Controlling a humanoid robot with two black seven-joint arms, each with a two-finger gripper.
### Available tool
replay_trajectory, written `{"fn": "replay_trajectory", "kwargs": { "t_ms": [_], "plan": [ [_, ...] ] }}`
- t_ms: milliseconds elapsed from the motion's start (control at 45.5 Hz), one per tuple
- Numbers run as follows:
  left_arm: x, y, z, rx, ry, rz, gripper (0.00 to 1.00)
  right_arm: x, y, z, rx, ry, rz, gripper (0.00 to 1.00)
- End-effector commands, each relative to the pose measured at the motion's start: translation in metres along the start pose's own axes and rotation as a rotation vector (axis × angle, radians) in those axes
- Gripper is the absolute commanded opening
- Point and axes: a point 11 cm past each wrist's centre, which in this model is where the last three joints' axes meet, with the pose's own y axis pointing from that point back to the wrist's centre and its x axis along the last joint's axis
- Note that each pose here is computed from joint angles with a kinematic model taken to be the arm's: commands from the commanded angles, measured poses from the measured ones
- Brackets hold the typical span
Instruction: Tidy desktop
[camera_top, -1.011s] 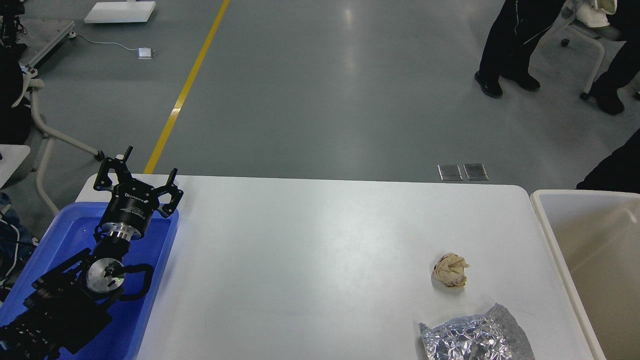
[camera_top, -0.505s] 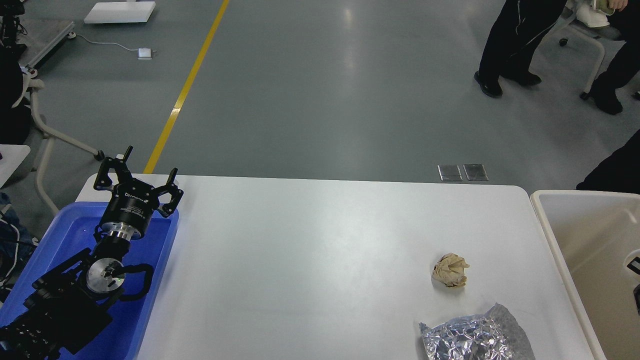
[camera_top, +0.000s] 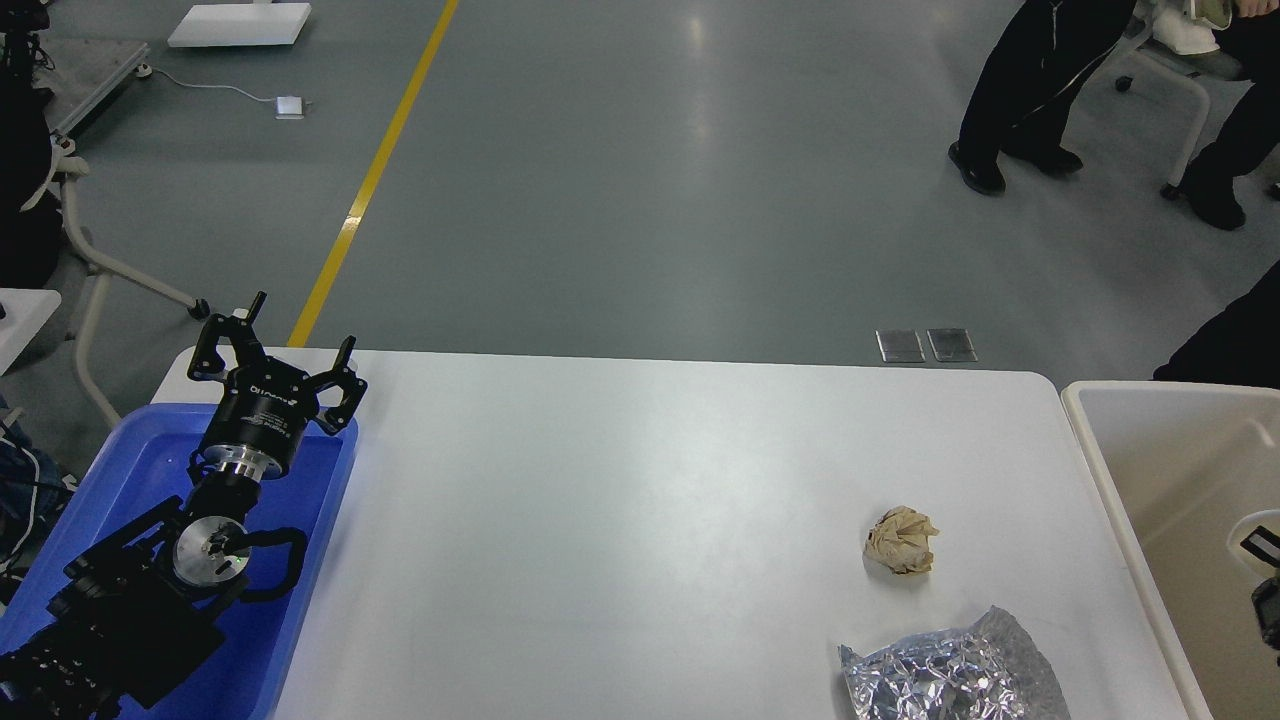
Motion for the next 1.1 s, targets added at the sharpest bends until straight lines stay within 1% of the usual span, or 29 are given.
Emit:
{"fn": "replay_trajectory", "kwargs": {
  "t_ms": [0, 66, 132, 242, 396, 462, 527, 857, 1077],
  "plan": [
    [0.0, 0.0, 0.0, 0.0, 0.0, 0.0, 1.0, 0.007, 0.001, -0.003, 0.01, 0.003, 0.084, 0.76],
    [0.0, 0.0, 0.0, 0.0, 0.0, 0.0, 1.0, 0.011, 0.001, -0.005, 0.014, -0.002, 0.107, 0.9],
    [0.0, 0.0, 0.0, 0.0, 0.0, 0.0, 1.0, 0.012, 0.001, -0.009, 0.02, -0.006, 0.119, 0.97],
    [0.0, 0.0, 0.0, 0.0, 0.0, 0.0, 1.0, 0.017, 0.002, -0.016, 0.031, -0.032, 0.12, 0.98],
    [0.0, 0.0, 0.0, 0.0, 0.0, 0.0, 1.0, 0.033, 0.004, -0.048, 0.096, -0.111, 0.099, 0.99],
    [0.0, 0.0, 0.0, 0.0, 0.0, 0.0, 1.0, 0.046, 0.005, -0.051, 0.111, -0.178, 0.094, 0.99],
    [0.0, 0.0, 0.0, 0.0, -0.001, 0.001, 1.0, 0.068, 0.006, -0.055, 0.135, -0.275, 0.102, 0.99],
    [0.0, 0.0, 0.0, 0.0, 0.0, 0.0, 1.0, 0.118, 0.035, -0.126, 0.372, -0.859, -0.002, 1.0],
    [0.0, 0.0, 0.0, 0.0, 0.0, 0.0, 1.0, 0.151, 0.076, -0.178, 0.603, -1.018, -0.092, 1.0]
  ]
}}
